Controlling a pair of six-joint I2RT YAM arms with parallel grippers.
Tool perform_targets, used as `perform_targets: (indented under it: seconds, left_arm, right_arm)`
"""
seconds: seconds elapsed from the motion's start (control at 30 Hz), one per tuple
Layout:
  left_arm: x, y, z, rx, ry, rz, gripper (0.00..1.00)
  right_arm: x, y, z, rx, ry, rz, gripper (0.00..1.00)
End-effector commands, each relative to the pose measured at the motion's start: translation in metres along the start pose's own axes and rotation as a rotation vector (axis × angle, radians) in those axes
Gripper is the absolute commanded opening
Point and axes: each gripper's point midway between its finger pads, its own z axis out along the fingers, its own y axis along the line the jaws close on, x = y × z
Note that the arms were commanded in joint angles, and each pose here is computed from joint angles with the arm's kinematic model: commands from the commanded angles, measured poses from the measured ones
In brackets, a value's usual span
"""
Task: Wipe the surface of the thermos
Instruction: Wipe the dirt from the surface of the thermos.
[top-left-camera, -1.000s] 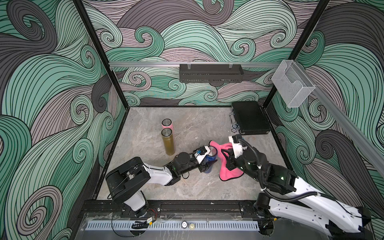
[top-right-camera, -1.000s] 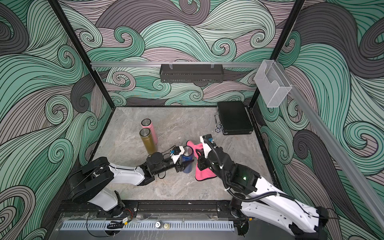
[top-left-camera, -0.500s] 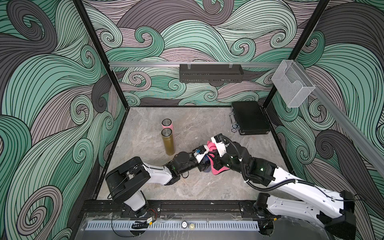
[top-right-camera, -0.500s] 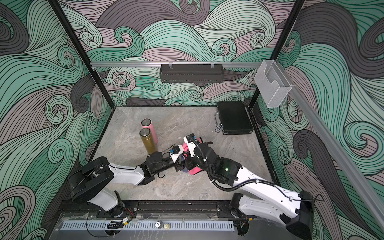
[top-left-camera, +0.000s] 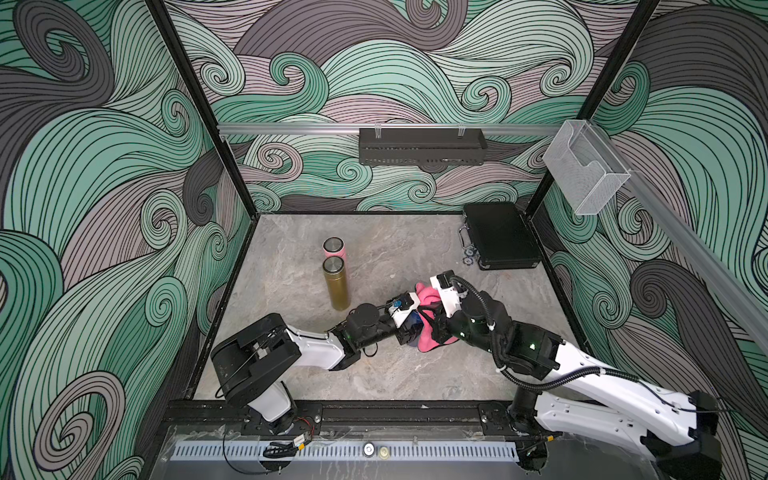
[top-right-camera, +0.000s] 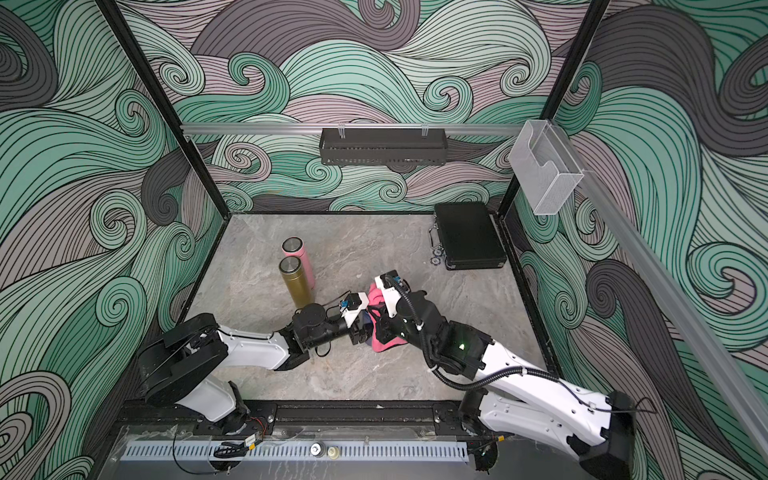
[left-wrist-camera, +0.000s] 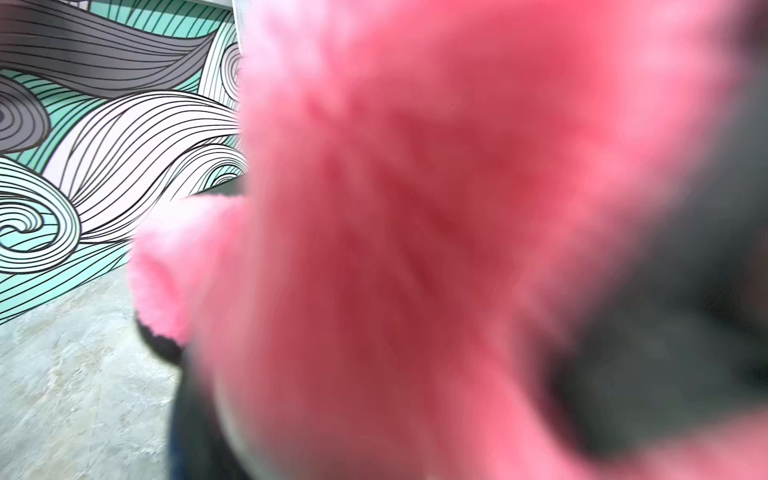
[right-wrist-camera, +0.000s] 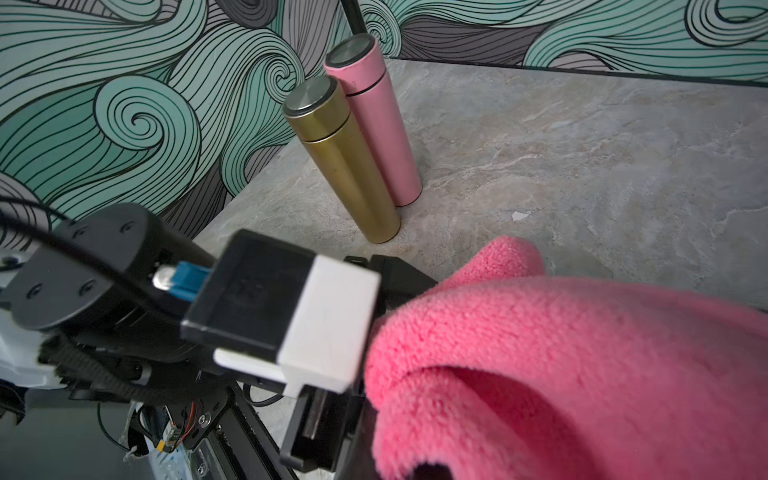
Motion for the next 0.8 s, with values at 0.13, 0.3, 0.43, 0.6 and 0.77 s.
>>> perform_targets:
  seconds: [0.13, 0.3, 0.43, 0.6, 0.77]
  left_arm:
    - [-0.049, -0.009, 0.001, 0.047, -0.161, 0.032, 0.00]
    - [-0.051, -0.009, -0.002, 0.044, -0.155, 0.036, 0.00]
    - [-0.050, -0.009, -0.001, 0.044, -0.153, 0.040, 0.00]
    - [-0.049, -0.008, 0.001, 0.042, -0.153, 0.043, 0.00]
    - [-0.050, -0.009, -0.002, 0.041, -0.155, 0.044, 0.00]
  right_arm:
    - [-0.014, 0.009, 0.010, 0.043, -0.006, -0.047, 0.00]
    - [-0.005, -0.032, 0.013, 0.120, 0.011, 0.041, 0.00]
    - [0.009, -0.041, 0.006, 0.147, 0.035, 0.058, 0.00]
    - [0.016, -0.029, -0.002, 0.143, 0.050, 0.022, 0.00]
    - [0.004, -0.042, 0.004, 0.226, 0.028, 0.001, 0.00]
